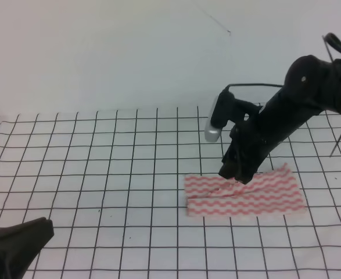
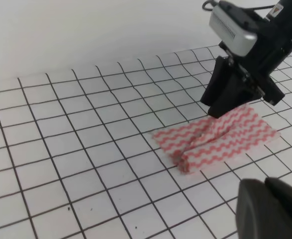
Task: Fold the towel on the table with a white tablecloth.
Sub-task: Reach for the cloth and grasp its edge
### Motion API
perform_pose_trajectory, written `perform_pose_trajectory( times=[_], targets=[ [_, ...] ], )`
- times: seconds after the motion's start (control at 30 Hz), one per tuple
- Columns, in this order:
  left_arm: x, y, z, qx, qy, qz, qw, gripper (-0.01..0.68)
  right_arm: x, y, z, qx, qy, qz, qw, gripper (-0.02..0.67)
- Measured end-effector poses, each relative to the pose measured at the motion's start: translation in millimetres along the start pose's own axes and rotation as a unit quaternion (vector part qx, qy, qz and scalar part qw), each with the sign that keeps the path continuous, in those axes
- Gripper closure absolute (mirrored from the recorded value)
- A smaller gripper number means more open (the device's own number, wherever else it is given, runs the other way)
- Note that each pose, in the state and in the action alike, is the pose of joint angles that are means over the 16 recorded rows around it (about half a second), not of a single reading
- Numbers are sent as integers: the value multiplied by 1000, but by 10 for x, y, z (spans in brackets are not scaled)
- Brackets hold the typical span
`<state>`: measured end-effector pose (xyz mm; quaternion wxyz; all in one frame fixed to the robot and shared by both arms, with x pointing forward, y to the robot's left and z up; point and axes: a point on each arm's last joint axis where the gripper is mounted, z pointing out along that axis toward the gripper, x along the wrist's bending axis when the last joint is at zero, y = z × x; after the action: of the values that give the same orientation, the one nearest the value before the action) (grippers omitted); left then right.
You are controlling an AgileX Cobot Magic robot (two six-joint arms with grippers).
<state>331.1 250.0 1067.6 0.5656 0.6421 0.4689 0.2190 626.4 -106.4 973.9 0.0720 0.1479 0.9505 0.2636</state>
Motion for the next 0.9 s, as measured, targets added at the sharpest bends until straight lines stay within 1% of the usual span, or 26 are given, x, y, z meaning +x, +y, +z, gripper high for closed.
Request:
perform_pose_trajectory(
  times=[0.2, 0.4, 0.9],
  targets=[
    [-1, -1, 0, 0, -1, -1, 1000, 674, -78, -37, 169, 50, 31, -16, 998, 400],
    [-1, -1, 0, 1, -1, -1, 1000, 674, -112, -53, 289, 74, 53, -29, 995, 400],
    [-2, -1, 0, 1, -1, -1, 1000, 674, -15, -36, 504, 92, 82, -52, 991, 405]
  ],
)
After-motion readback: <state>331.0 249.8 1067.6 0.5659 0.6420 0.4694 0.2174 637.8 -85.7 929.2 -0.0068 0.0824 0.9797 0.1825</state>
